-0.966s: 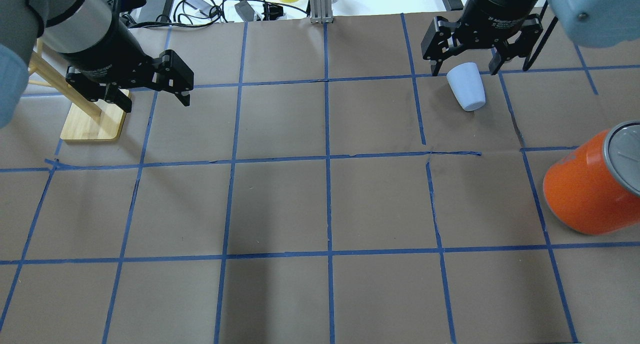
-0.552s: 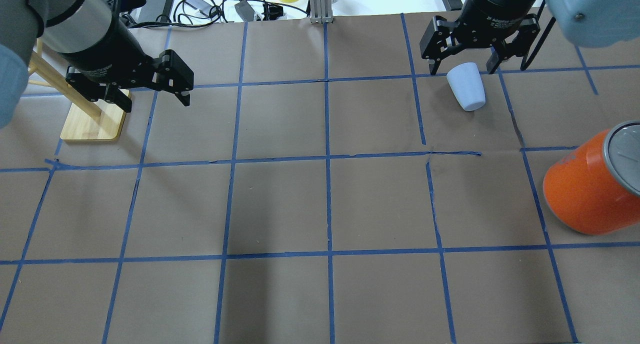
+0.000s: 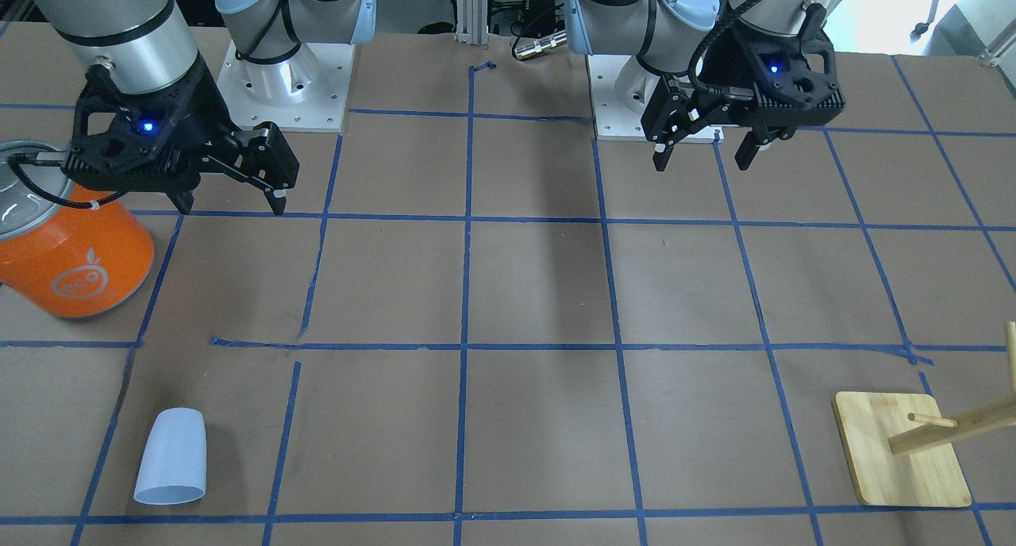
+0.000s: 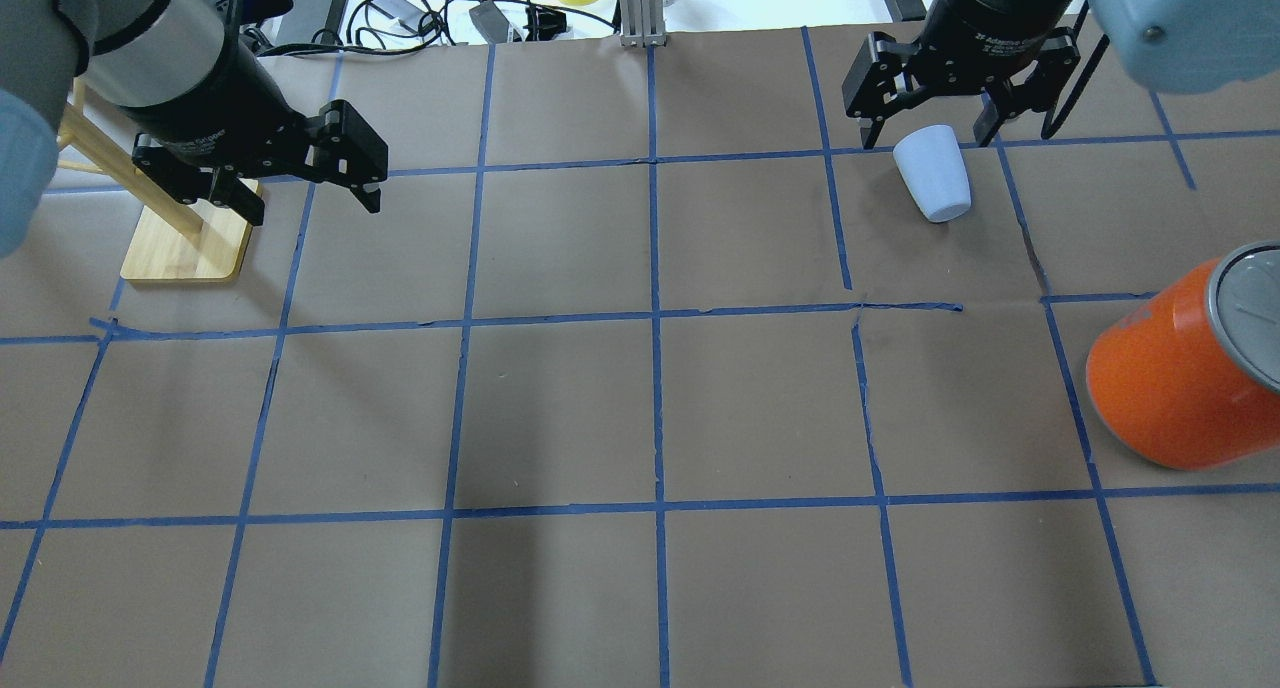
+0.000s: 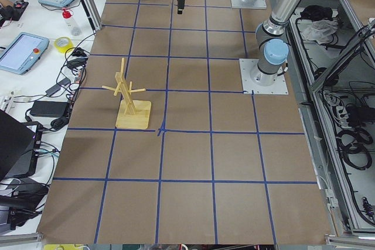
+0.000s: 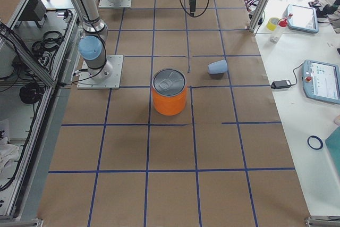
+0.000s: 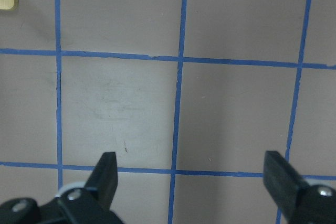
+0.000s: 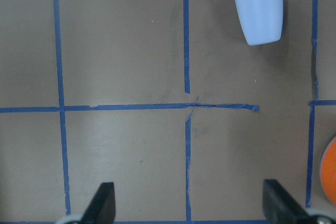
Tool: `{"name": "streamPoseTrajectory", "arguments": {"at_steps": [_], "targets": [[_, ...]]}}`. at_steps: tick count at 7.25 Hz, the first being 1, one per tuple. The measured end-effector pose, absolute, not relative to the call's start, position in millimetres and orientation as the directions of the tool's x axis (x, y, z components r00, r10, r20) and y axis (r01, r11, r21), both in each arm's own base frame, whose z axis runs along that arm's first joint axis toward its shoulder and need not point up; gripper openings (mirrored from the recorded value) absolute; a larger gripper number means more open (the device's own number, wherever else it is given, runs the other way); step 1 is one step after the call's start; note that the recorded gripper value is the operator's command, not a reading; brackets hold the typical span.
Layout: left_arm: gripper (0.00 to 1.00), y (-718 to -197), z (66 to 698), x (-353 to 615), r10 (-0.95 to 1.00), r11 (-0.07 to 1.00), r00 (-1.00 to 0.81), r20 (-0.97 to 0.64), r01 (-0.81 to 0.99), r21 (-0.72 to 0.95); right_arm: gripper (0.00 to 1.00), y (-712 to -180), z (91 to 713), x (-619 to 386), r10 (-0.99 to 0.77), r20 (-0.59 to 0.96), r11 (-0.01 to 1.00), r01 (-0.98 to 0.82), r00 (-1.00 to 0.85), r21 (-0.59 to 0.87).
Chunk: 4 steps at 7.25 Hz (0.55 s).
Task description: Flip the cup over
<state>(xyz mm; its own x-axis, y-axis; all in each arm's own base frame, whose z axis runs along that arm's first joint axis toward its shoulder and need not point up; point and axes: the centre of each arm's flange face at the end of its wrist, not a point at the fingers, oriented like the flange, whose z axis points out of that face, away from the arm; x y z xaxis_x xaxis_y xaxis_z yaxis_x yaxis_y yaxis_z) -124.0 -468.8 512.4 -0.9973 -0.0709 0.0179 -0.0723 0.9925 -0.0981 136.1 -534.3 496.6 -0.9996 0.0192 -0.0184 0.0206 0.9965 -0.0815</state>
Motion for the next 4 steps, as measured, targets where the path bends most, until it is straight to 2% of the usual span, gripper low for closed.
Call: {"name": "streamPoseTrajectory", "arguments": {"at_steps": [2, 4], "targets": [[1.00, -468.8, 512.1, -123.7, -0.071, 0.993, -0.997, 0.017, -0.073, -0.097, 1.00, -556.8, 486.0, 115.8, 0.055, -0.014, 0.990, 0.056, -0.998, -0.133], [1.00, -468.8, 512.1, -123.7, -0.071, 0.993, -0.997, 0.017, -0.073, -0.097, 1.00, -594.7, 440.1, 90.0, 0.085, 0.000, 0.988, 0.085, -0.996, -0.126]]}}
